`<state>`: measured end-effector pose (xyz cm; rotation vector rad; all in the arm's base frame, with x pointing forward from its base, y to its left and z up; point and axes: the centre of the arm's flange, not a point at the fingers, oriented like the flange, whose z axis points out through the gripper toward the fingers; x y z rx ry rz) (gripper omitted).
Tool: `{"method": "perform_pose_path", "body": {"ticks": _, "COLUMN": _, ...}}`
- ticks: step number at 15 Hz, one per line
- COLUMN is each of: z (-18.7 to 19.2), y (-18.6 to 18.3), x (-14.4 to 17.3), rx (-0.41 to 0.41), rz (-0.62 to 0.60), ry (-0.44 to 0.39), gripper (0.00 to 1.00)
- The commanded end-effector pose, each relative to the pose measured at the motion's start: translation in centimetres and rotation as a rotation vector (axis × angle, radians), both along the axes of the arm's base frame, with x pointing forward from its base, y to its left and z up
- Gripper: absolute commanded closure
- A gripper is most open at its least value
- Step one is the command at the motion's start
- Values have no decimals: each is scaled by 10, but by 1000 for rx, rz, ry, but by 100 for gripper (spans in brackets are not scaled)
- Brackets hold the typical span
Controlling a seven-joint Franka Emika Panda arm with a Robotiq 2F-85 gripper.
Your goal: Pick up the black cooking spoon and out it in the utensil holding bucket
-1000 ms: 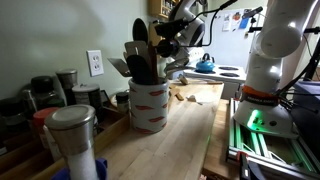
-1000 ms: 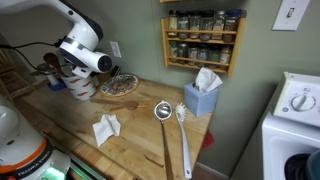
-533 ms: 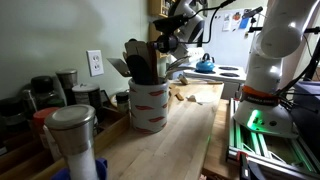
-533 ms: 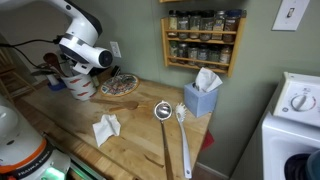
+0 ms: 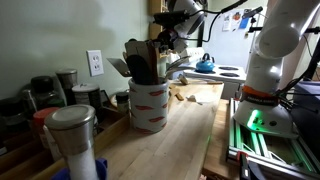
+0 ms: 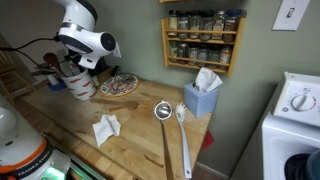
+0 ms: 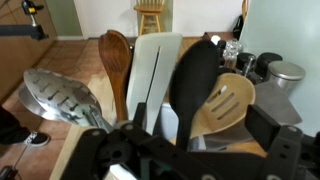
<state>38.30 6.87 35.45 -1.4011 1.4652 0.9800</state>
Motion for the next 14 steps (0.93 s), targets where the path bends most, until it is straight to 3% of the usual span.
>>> {"method": "perform_pose_path", "body": {"ticks": 1, "z": 20, "y": -24, "x": 13, "rx": -197, "rz": -12, "ry": -53, "gripper": 0}}
{"method": "perform_pose_path", "body": {"ticks": 4, "z": 26, "y": -39, "x": 33, "rx": -356, "rz": 26, "ry": -125, "gripper": 0}}
{"method": "perform_pose_path", "body": {"ticks": 8, "z": 38, "y": -55, "x": 48, "rx": -577, "rz": 88, "ry": -156, "gripper": 0}}
{"method": "perform_pose_path", "body": {"ticks": 14, "z": 55, "y": -50, "x": 68, "rx": -881, "rz": 253, "ry": -204, "gripper": 0}}
